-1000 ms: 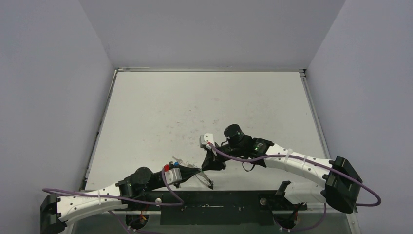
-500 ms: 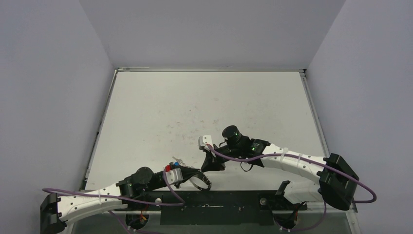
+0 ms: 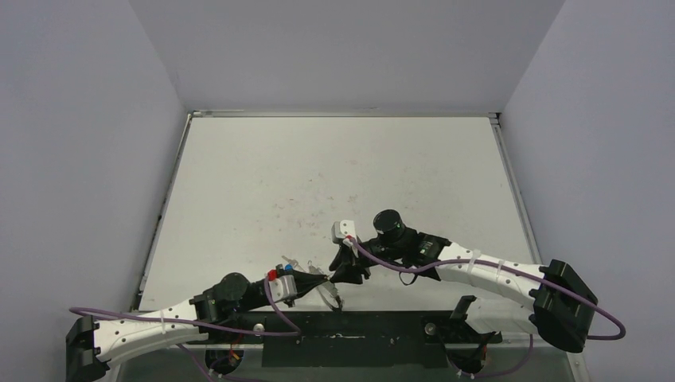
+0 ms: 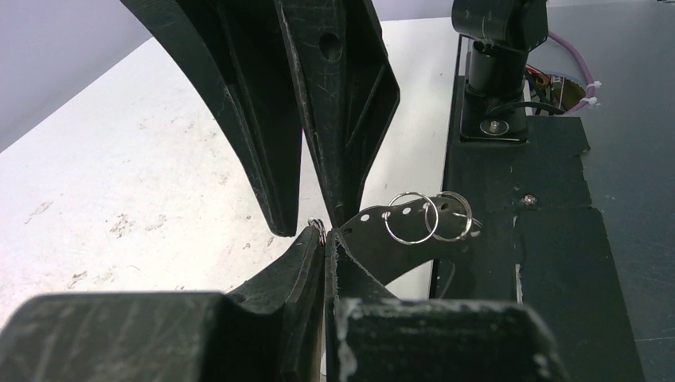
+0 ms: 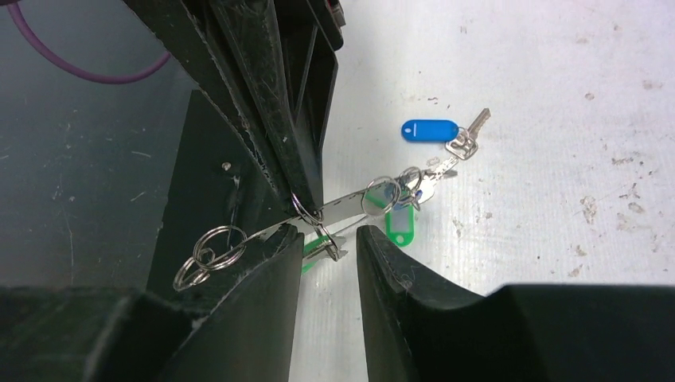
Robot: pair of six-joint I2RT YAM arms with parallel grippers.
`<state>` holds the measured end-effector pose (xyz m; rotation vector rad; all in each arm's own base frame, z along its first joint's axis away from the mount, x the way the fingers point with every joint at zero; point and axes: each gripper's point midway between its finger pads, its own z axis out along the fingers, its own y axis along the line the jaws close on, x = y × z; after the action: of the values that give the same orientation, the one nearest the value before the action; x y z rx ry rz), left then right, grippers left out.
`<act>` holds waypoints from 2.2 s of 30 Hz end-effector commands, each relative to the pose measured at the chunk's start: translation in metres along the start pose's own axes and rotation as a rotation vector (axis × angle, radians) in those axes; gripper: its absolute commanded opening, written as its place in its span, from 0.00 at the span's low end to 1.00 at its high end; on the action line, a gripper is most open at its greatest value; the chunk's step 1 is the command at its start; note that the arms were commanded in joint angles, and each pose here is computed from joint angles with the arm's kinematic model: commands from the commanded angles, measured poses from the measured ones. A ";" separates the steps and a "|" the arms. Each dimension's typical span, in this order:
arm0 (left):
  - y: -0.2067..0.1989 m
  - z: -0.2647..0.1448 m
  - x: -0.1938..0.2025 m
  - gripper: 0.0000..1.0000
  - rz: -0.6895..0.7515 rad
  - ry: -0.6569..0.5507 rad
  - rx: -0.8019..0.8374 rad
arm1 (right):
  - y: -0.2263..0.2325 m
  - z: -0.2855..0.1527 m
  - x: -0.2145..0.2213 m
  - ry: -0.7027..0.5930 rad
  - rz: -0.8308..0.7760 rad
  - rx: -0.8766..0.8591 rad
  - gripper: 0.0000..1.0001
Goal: Put the keys on the keyring
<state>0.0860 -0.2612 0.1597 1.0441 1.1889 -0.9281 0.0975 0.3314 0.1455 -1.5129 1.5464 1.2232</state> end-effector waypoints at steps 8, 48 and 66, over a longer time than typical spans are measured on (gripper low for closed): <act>0.002 0.004 -0.034 0.00 -0.005 -0.116 -0.005 | 0.014 0.009 -0.031 -0.098 -0.076 -0.054 0.12; 0.018 -0.015 -0.020 0.21 0.031 0.188 -0.056 | 0.006 0.014 -0.041 0.358 -0.009 0.150 0.00; 0.023 0.000 -0.030 0.36 0.127 0.152 -0.046 | 0.008 0.021 -0.040 0.374 -0.011 0.119 0.00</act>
<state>0.0995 -0.2462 0.1446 1.2247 1.3823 -0.7105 0.0917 0.3486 0.1548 -1.7530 1.8904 0.8124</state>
